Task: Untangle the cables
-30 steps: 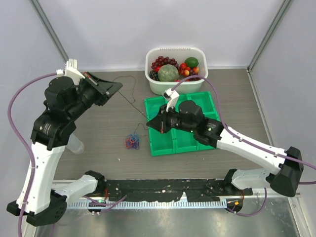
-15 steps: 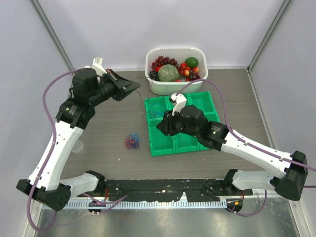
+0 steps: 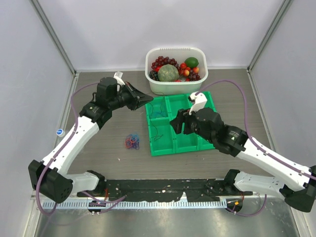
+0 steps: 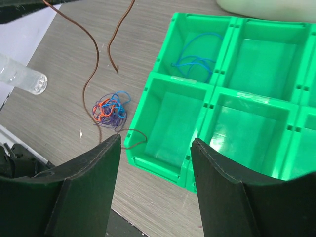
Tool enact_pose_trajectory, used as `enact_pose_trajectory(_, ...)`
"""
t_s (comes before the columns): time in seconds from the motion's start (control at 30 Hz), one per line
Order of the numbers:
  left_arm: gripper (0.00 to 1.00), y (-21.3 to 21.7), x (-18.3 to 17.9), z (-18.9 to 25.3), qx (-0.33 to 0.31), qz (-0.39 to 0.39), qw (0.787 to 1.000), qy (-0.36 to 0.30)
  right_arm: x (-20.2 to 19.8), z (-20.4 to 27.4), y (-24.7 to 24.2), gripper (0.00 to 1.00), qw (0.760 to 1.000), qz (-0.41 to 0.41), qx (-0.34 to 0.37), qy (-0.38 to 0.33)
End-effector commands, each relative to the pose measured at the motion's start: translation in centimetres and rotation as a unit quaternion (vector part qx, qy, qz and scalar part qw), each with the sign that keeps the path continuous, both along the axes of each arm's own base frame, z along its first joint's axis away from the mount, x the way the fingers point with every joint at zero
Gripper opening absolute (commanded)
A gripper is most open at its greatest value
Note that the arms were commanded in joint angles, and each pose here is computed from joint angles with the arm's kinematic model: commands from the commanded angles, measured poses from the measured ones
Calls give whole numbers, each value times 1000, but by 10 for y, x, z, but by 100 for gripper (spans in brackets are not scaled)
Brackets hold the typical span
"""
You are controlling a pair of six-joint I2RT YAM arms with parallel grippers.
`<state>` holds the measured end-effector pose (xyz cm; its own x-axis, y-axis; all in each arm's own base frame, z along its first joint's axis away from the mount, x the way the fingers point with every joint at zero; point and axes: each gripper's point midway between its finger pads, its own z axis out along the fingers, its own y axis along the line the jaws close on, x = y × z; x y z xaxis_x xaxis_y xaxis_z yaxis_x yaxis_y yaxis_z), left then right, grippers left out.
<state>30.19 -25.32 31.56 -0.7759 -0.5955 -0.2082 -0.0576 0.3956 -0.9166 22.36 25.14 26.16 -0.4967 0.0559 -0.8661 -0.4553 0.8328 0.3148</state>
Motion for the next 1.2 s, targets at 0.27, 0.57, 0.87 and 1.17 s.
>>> enact_pose_trajectory(0.27,0,-24,14,-28,0,-31,1000,-4,2,19,-49,64,996,-83,2,-35)
enact_pose_trajectory(0.57,0,-20,-4,-110,65,-33,994,86,7,22,-54,64,994,-97,-7,-41)
enact_pose_trajectory(0.87,0,-15,-25,-194,226,-74,958,164,8,20,-53,64,994,-98,-7,-37)
enact_pose_trajectory(1.17,25,-33,-30,-210,267,-133,939,171,5,15,-49,64,995,-98,11,-18)
